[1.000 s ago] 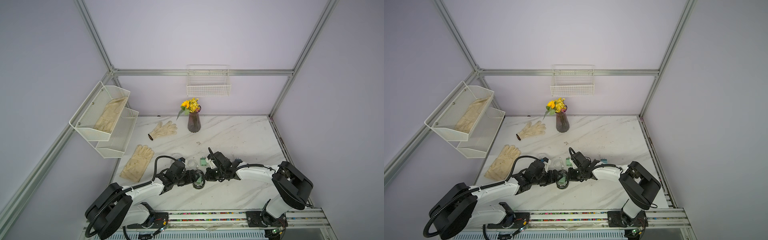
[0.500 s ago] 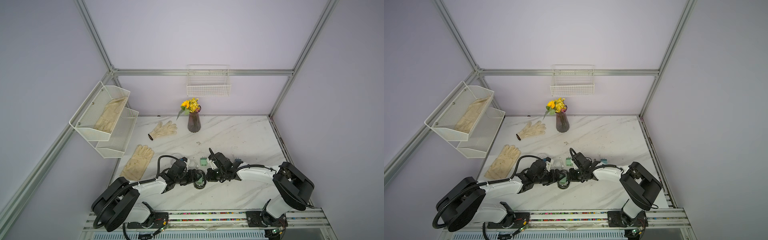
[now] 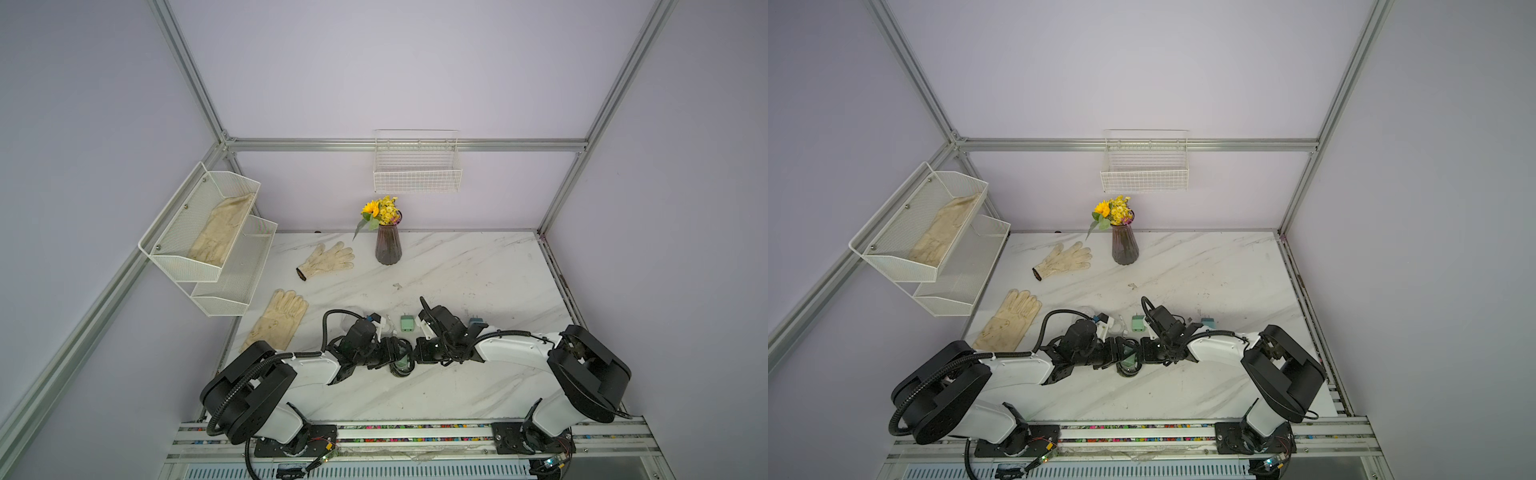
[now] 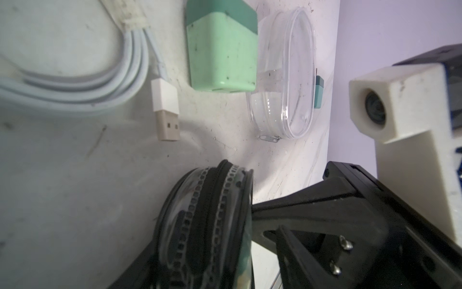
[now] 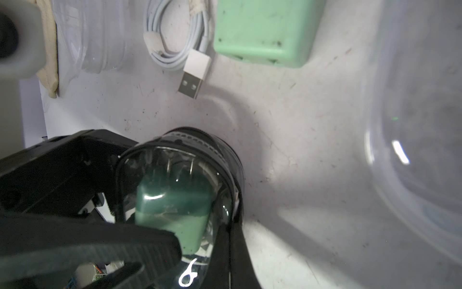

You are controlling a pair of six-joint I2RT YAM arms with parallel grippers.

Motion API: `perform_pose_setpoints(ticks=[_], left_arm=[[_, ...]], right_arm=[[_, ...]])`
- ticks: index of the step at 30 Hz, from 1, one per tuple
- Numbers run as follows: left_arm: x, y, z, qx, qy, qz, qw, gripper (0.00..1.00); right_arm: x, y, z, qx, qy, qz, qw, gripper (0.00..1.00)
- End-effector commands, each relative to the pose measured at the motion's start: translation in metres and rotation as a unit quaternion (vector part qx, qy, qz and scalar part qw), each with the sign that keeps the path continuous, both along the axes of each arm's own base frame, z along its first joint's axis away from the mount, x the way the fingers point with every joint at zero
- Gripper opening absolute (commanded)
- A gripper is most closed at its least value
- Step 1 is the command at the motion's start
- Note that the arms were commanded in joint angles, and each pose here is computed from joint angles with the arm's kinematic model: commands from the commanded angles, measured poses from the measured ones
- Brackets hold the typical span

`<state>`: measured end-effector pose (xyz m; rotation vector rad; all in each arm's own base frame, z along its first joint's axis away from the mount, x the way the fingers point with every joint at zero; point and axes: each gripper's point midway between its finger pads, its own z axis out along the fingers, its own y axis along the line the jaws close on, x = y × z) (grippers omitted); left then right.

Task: Pack away charging kits
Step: Pick up the storage bag at the center of the board.

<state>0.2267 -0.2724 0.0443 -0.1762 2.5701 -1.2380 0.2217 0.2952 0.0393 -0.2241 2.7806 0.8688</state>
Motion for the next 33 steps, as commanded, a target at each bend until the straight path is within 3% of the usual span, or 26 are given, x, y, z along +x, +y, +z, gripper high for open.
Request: perform_pose_setpoints(ticks=[1,6,21,25,33], left_arm=[[-0.023,0.008,-0.030,0.028,0.060,-0.008,0.998,0.62],[-0.025,0.009,-0.035,0.030,0.070,-0.003,0.997,0.56],[-0.018,0.013,-0.027,0.023,0.056,0.016,0.998,0.23],[0.001,0.008,-0.001,0.000,0.033,0.041,0.999,0.23],[0.056,0.001,0.076,-0.025,0.006,0.159,0.987,0.24]], right_arm=[[0.000,-0.012,-0.006,-0.027,-0.002,-0.009,1.000,0.00],[0.002,-0.010,0.000,-0.023,-0.008,-0.008,1.000,0.00],[0.013,-0.003,0.031,-0.012,-0.038,-0.004,0.999,0.00],[0.023,0.000,0.072,0.004,-0.083,-0.005,0.997,0.15],[0.011,0.020,0.162,0.091,-0.166,-0.008,0.982,0.22]])
